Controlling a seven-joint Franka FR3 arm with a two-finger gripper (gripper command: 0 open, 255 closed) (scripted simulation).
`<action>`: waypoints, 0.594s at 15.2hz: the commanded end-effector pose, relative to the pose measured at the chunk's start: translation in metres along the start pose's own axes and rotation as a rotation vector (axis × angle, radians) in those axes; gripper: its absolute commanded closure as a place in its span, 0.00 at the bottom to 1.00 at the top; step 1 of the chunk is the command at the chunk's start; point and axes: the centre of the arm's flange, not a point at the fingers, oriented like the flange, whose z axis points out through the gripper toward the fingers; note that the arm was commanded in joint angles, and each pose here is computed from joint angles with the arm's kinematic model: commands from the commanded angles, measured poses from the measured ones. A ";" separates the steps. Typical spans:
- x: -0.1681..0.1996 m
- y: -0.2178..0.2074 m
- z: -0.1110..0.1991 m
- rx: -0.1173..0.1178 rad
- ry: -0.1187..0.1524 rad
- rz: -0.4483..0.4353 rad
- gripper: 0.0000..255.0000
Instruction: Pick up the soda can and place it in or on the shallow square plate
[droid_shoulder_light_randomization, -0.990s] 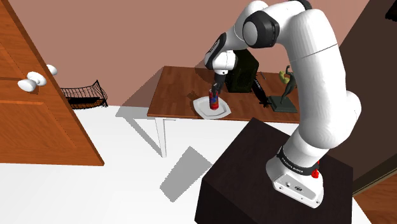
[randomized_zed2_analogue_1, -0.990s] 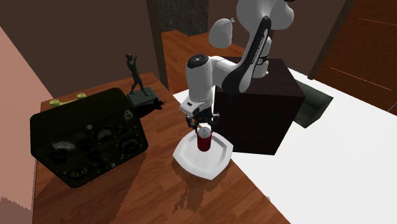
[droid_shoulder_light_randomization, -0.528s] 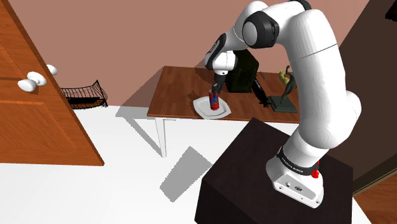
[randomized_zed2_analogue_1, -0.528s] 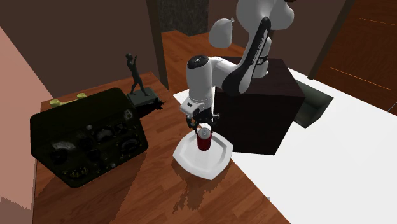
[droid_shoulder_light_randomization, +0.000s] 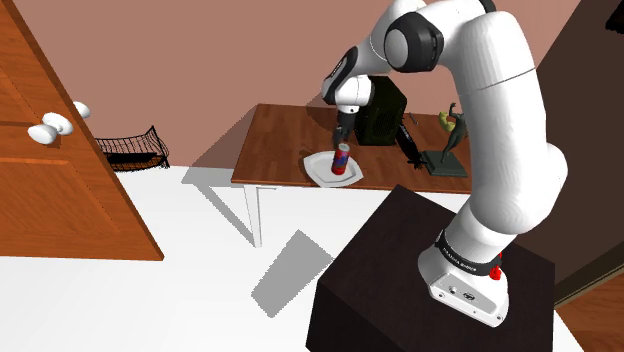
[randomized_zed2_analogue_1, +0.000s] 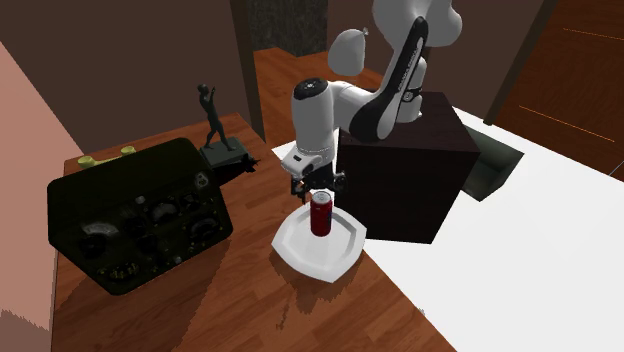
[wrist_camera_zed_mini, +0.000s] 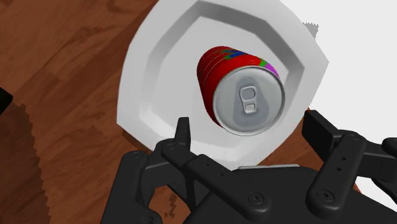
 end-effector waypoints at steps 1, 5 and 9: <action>-0.001 0.001 -0.021 0.000 0.000 0.000 0.00; -0.001 0.001 -0.031 0.000 0.000 0.000 0.00; -0.001 0.001 -0.031 0.000 0.000 0.000 0.00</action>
